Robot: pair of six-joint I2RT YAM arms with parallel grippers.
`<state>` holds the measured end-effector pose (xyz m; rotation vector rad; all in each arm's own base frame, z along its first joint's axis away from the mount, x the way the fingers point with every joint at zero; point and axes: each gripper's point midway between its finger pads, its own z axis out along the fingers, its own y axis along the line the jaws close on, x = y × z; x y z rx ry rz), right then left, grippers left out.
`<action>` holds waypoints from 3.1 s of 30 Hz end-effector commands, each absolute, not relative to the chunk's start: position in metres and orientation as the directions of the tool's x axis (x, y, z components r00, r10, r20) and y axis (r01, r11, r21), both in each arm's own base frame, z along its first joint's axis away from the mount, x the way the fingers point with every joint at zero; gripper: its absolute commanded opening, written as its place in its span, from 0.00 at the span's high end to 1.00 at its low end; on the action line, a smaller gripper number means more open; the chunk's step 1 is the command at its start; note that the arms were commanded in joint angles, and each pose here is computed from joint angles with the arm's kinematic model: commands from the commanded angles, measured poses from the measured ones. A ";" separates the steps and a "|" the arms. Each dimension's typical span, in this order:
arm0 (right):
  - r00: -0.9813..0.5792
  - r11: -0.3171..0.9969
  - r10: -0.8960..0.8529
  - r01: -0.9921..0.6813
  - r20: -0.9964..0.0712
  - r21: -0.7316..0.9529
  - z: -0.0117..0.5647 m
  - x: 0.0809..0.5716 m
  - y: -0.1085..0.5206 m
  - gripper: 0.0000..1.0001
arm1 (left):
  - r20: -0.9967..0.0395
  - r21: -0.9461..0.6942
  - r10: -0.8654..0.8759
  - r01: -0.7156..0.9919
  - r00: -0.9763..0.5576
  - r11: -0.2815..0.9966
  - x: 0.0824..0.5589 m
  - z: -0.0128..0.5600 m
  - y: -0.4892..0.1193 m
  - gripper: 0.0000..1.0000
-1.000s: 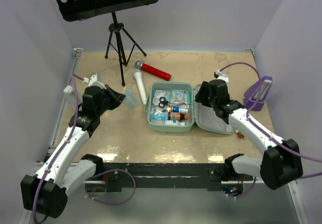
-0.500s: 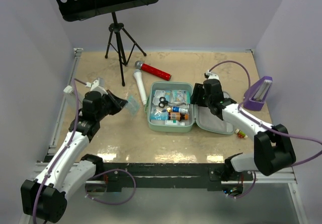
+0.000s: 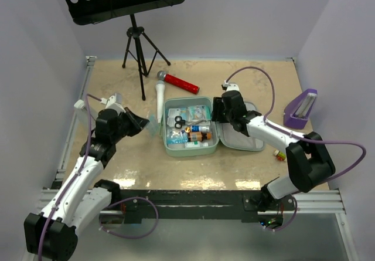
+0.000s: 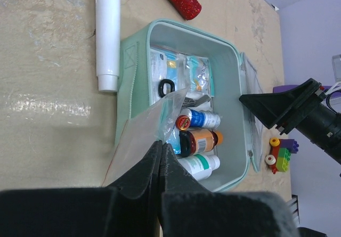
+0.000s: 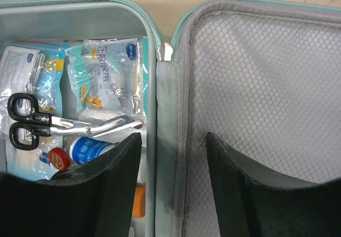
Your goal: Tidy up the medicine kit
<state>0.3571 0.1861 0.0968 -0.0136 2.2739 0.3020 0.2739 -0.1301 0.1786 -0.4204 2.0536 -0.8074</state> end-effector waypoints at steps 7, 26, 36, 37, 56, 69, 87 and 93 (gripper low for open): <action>-0.681 0.908 0.117 -0.222 -0.723 0.355 0.115 0.331 0.267 0.45 | -0.665 -0.632 -0.540 0.004 -0.515 0.775 0.264 0.194 -0.114 1.00; -0.602 0.765 0.428 -0.155 -0.674 0.625 0.195 0.274 0.241 0.37 | -0.708 -0.611 -0.546 0.000 -0.449 0.792 0.265 0.227 -0.103 1.00; -0.766 0.537 0.439 -0.195 -0.469 0.820 0.187 0.177 0.272 0.16 | -0.684 -0.644 -0.560 0.024 -0.468 0.765 0.262 0.227 -0.110 1.00; -0.787 0.542 0.417 -0.187 -0.455 0.820 0.180 0.170 0.277 0.16 | -0.681 -0.647 -0.562 0.026 -0.470 0.762 0.261 0.226 -0.111 1.00; -0.758 0.422 0.627 0.139 -0.178 0.896 0.114 0.164 0.265 0.08 | -0.665 -0.659 -0.563 0.032 -0.490 0.751 0.260 0.217 -0.116 1.00; -0.508 0.405 0.812 0.133 -0.288 0.905 0.126 0.212 0.232 0.06 | -0.662 -0.657 -0.553 0.038 -0.506 0.753 0.256 0.214 -0.118 1.00; -0.240 0.647 0.732 -0.049 -0.638 0.761 0.184 0.247 0.196 0.02 | -0.665 -0.647 -0.541 0.034 -0.515 0.762 0.254 0.206 -0.118 1.00; -0.164 0.678 0.704 -0.134 -0.691 0.723 0.201 0.251 0.195 0.03 | -0.670 -0.641 -0.533 0.041 -0.516 0.766 0.254 0.204 -0.118 1.00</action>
